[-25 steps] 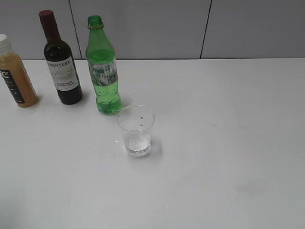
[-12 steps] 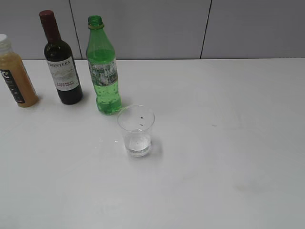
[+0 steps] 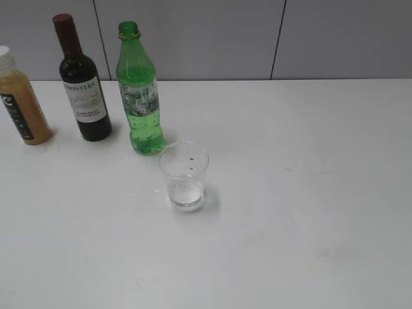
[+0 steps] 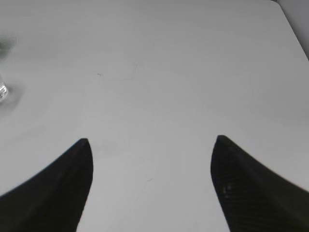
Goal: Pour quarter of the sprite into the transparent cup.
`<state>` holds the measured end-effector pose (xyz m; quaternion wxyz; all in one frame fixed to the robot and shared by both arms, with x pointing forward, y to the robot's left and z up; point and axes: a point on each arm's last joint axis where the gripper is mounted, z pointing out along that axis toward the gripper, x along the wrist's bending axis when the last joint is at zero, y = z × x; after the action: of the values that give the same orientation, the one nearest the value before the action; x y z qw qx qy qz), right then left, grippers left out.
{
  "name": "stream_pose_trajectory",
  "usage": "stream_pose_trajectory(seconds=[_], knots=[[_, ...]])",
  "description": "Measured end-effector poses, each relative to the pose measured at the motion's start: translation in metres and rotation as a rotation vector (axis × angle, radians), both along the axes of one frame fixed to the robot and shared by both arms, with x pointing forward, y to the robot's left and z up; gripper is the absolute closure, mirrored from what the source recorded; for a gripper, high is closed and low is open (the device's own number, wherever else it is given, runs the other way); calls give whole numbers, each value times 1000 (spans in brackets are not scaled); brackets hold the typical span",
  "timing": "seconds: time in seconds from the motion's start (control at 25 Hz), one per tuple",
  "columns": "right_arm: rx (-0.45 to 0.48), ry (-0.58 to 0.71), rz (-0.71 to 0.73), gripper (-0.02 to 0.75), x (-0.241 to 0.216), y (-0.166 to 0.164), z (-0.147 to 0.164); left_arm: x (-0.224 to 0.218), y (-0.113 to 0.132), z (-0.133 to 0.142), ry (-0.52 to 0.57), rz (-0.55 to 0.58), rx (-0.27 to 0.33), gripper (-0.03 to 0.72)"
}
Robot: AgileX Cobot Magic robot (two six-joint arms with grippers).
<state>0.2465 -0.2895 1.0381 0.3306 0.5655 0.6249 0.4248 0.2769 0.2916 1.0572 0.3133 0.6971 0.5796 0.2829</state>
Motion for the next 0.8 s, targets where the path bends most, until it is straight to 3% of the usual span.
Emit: stream_pose_trajectory(seconds=[0.24,0.48,0.8], knots=[[0,0,0,154,0,0,0,-21,5,-2,-115,43,32,99],[0,0,0,154,0,0,0,-42,5,-2,-250,61,11,99],[1,0,0,154,0,0,0,-43,5,-2,-252,96,-43,99]])
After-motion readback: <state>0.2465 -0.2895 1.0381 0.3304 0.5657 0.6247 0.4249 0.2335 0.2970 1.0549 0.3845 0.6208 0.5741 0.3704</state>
